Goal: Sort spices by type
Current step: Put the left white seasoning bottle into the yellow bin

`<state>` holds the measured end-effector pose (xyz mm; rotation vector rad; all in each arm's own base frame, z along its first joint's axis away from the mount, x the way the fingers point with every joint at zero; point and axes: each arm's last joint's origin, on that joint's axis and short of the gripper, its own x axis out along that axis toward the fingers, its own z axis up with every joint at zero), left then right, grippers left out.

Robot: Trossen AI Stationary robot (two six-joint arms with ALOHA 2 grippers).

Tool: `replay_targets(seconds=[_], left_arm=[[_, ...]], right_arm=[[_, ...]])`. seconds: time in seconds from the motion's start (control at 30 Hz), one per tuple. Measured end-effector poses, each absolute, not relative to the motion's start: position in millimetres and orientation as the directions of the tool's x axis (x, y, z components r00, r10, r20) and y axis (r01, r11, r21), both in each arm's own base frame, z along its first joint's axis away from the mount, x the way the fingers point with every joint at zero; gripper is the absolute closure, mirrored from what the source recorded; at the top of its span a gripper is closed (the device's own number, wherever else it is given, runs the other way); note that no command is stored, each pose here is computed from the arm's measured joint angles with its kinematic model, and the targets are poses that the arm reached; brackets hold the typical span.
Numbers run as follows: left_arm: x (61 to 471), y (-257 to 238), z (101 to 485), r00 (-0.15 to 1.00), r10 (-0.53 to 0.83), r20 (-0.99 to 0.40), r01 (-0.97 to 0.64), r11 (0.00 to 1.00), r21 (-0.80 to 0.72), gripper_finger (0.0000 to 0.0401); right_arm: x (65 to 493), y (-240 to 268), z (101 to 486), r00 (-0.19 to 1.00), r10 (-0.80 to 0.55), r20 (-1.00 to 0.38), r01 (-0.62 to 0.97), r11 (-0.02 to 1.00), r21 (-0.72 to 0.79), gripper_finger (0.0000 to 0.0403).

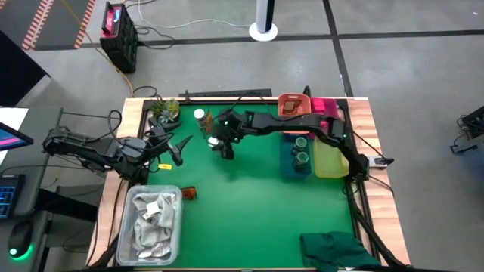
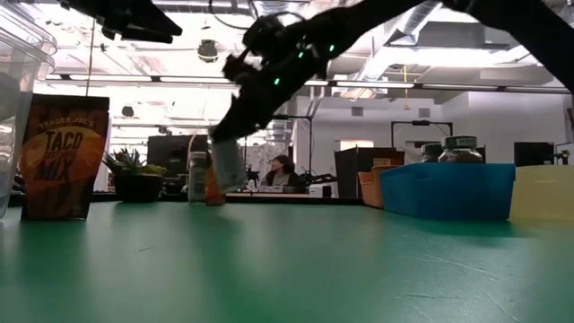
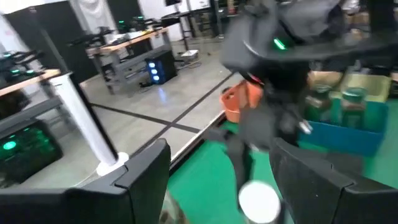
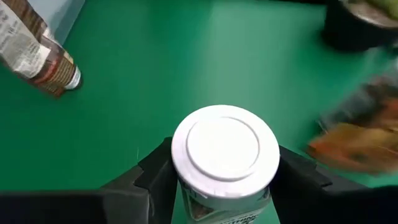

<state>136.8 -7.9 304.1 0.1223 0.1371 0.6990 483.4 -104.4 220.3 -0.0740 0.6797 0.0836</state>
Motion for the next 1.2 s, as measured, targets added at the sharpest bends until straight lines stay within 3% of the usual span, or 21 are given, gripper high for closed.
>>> replay_targets(seconds=[0.27,0.5,0.87,1.2], left_arm=[[145.9,-12.0,299.2,0.809,0.575,-0.119,-0.55,0.813,0.188,0.0138],[152.2,-15.2,294.6,0.846,0.511,-0.155,-0.48,0.854,0.2,0.0138],[154.3,-15.7,292.8,0.844,0.511,-0.165,-0.481,0.855,0.193,0.0138],[154.2,-15.5,293.0,0.843,0.513,-0.163,-0.484,0.854,0.188,0.0138]], right_arm=[[422.7,-100.9,287.0,0.625,-0.019,-0.78,0.001,1.0,-0.024,0.0176],[365.9,-88.0,322.9,0.51,-0.204,-0.836,0.181,0.975,-0.128,0.0176],[242.5,-60.5,321.2,0.493,-0.444,-0.748,0.518,0.841,-0.157,0.0176],[160.3,-25.2,287.0,0.384,-0.645,-0.661,0.79,0.6,-0.127,0.0174]])
